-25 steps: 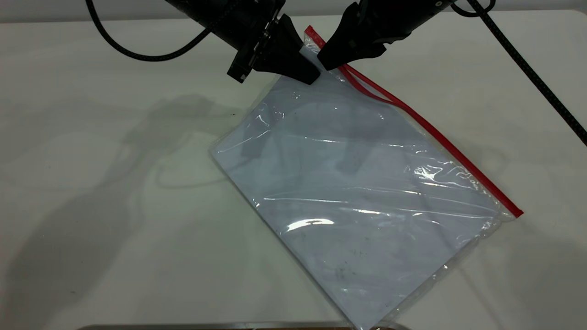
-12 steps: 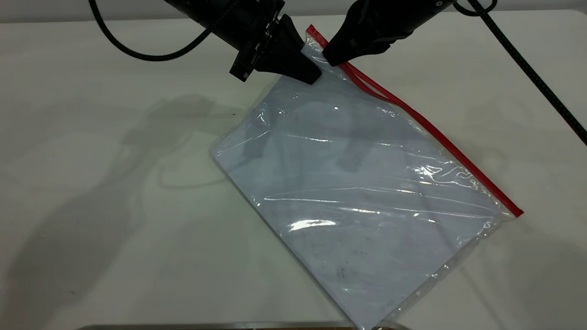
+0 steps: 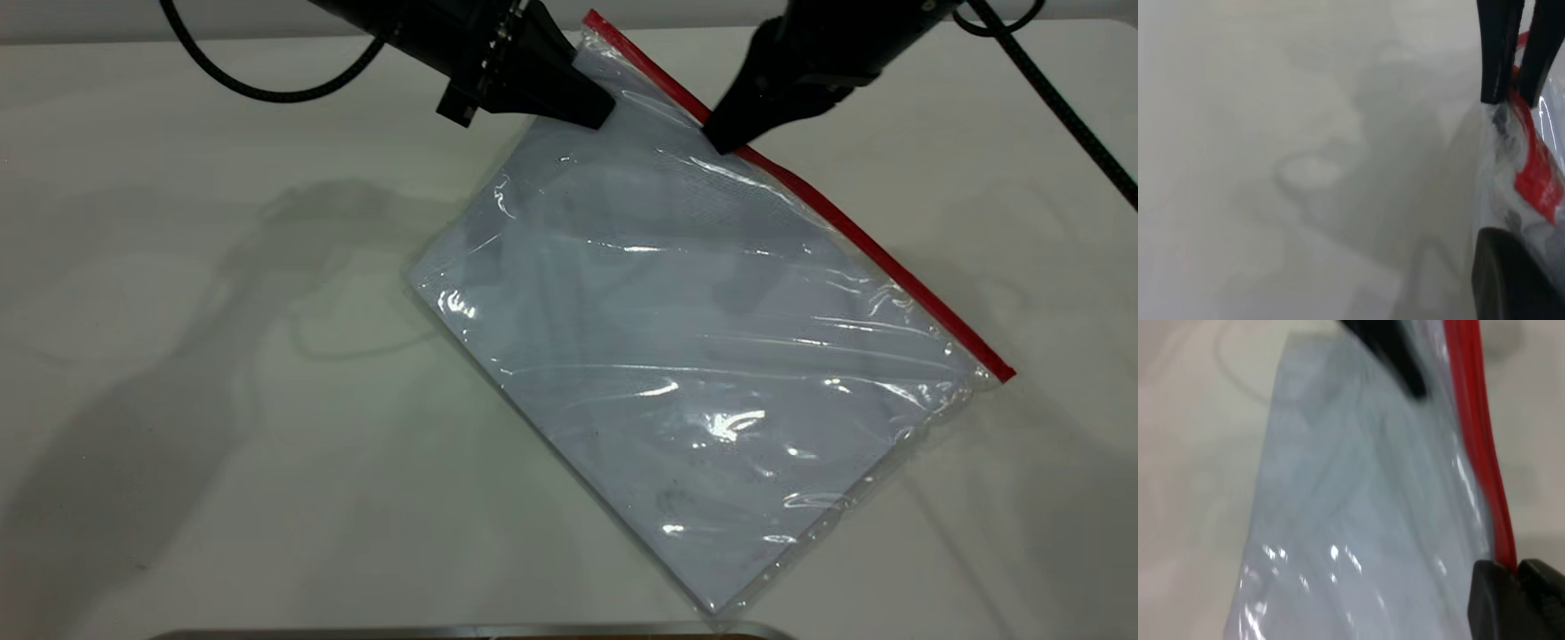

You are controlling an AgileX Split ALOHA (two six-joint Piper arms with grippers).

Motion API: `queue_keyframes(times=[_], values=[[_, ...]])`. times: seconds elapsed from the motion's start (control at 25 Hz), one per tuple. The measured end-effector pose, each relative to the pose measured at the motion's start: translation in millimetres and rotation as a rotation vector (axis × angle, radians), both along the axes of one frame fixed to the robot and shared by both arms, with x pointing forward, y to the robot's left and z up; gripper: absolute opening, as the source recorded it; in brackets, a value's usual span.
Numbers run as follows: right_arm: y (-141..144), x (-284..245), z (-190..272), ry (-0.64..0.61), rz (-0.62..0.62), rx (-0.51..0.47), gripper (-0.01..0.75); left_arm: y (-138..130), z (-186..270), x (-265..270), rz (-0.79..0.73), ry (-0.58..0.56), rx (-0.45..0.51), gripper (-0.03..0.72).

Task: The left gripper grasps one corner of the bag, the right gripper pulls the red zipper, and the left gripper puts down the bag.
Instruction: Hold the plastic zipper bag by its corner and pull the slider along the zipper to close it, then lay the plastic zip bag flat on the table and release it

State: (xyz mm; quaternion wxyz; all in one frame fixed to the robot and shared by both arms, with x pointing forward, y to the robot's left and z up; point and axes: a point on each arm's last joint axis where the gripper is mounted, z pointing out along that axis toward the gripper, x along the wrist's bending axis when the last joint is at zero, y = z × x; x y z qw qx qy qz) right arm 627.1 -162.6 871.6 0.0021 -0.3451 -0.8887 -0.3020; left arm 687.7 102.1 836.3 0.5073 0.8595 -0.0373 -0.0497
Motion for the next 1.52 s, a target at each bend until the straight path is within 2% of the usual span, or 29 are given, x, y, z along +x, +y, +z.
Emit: queue_keyframes(times=[0.2, 0.44, 0.76, 1.04, 1.2, 1.36, 1.48, 1.52], values=[[-18, -6, -5, 0.087, 0.039, -0.069, 0.035, 14, 0, 6, 0.045, 0.032, -0.002, 0.053], [-31, -19, -8, 0.254, 0.061, -0.139, 0.035, 27, -2, 14, 0.152, 0.094, 0.034, 0.053], [-45, -31, -12, 0.425, 0.009, -0.292, 0.036, 37, -12, 13, 0.170, 0.129, 0.176, 0.053], [-47, -33, -12, 0.454, -0.024, -0.317, 0.038, 40, -16, 11, 0.158, 0.139, 0.231, 0.053], [-47, -28, -13, 0.412, -0.062, -0.313, 0.051, 41, -16, 11, 0.155, 0.136, 0.240, 0.055], [-46, -21, -14, 0.352, -0.104, -0.297, 0.116, 44, -18, 12, 0.165, 0.126, 0.266, 0.098], [-46, -15, -12, 0.307, -0.123, -0.293, 0.239, 47, -20, 15, 0.211, 0.139, 0.291, 0.200], [-46, -12, -11, 0.281, -0.133, -0.292, 0.289, 48, -20, 17, 0.238, 0.149, 0.294, 0.258]])
